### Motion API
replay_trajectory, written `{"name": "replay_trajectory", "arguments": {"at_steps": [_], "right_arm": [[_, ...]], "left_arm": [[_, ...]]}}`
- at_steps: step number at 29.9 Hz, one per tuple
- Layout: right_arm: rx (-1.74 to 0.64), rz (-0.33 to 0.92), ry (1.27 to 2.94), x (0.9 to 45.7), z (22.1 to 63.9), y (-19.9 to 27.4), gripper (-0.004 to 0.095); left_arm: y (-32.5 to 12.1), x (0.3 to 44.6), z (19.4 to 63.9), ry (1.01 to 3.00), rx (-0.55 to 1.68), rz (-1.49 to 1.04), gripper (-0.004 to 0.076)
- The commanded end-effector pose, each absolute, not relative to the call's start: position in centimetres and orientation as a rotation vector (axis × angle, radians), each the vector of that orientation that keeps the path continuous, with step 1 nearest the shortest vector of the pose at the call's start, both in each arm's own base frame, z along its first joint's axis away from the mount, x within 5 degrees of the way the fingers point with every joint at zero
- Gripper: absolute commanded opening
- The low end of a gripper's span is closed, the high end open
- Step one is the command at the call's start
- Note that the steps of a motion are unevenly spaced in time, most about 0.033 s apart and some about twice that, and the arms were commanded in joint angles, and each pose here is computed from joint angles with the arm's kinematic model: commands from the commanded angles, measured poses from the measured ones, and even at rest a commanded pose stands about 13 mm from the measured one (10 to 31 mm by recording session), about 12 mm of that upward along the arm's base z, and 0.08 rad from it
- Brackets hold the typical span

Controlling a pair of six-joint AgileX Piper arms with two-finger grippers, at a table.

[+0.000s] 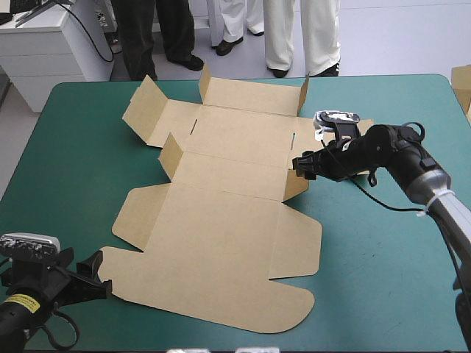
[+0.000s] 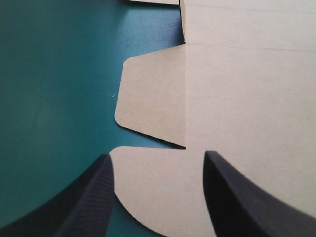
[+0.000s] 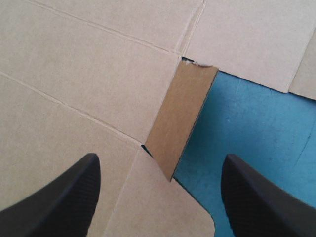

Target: Fold the box

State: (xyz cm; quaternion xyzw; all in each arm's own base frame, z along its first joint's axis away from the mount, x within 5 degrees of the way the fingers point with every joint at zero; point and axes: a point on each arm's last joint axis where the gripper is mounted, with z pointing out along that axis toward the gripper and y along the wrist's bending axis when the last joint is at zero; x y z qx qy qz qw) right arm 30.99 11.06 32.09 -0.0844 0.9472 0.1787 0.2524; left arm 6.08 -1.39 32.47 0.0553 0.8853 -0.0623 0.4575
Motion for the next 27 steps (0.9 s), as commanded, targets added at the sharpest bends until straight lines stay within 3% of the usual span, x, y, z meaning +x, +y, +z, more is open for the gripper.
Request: {"name": "replay_trajectory", "arguments": {"at_steps": [1, 15, 23, 27], "right_arm": [[-0.189, 0.541, 2.53, 32.6, 33.2, 10.3, 0.0635], [-0.199, 0.744, 2.639, 36.2, 26.9, 11.2, 0.0633], [-0.253, 0.687, 2.593, 37.2, 27.7, 11.2, 0.0485], [-0.267, 0.64, 2.683, 37.9, 27.3, 11.1, 0.0472]], "left_arm": [[-1.4, 6.5, 33.8, 2.112, 0.13, -0.156, 0.0391], [-1.4, 6.5, 33.9, 2.102, 0.13, -0.151, 0.0391], [-1.4, 6.5, 33.9, 2.102, 0.13, -0.151, 0.0388], [-1.4, 6.5, 33.9, 2.102, 0.13, -0.151, 0.0388]]}}
